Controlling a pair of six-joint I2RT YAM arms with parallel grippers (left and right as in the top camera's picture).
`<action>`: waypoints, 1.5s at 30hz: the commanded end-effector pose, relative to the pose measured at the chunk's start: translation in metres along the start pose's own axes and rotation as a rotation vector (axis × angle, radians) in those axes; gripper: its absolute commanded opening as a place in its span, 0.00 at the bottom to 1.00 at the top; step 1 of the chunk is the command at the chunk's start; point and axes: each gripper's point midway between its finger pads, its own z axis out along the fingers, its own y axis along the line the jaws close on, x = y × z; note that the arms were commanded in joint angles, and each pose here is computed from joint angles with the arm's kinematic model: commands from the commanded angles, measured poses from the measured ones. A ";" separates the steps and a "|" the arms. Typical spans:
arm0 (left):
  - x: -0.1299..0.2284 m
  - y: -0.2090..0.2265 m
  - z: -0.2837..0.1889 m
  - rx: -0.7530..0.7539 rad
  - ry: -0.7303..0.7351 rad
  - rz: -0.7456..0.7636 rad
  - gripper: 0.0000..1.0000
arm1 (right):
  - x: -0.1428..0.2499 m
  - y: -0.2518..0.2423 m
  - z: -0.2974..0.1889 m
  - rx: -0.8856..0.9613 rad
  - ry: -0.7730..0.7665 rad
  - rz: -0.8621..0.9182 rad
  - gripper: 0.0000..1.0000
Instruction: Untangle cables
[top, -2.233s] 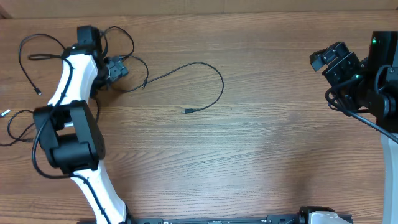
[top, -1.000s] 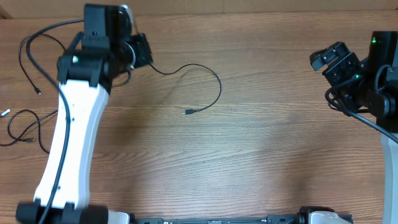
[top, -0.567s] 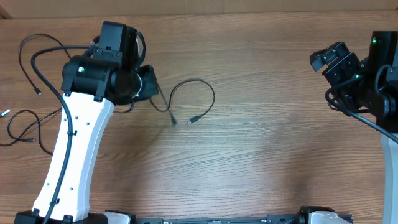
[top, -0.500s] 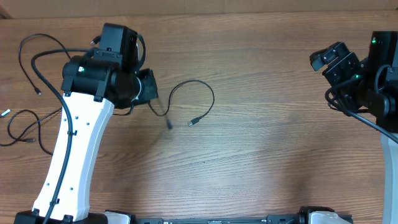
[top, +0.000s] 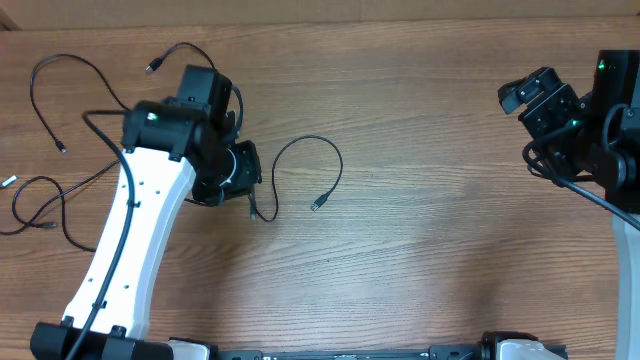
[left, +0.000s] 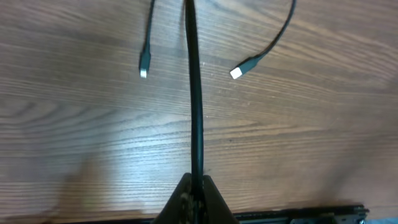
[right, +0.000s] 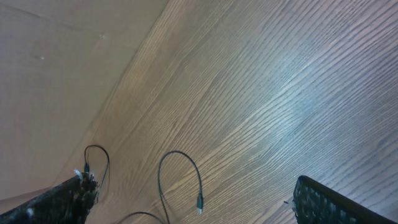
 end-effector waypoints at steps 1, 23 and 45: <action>0.007 -0.015 0.013 0.105 0.043 -0.044 0.04 | -0.003 0.000 -0.002 -0.002 -0.017 -0.004 1.00; -0.023 -0.047 0.006 0.540 0.051 -0.115 0.04 | -0.003 0.000 -0.002 -0.002 -0.017 -0.004 1.00; -0.025 0.134 0.054 -0.144 -0.074 -0.471 0.05 | -0.003 0.000 -0.002 -0.002 -0.017 -0.004 1.00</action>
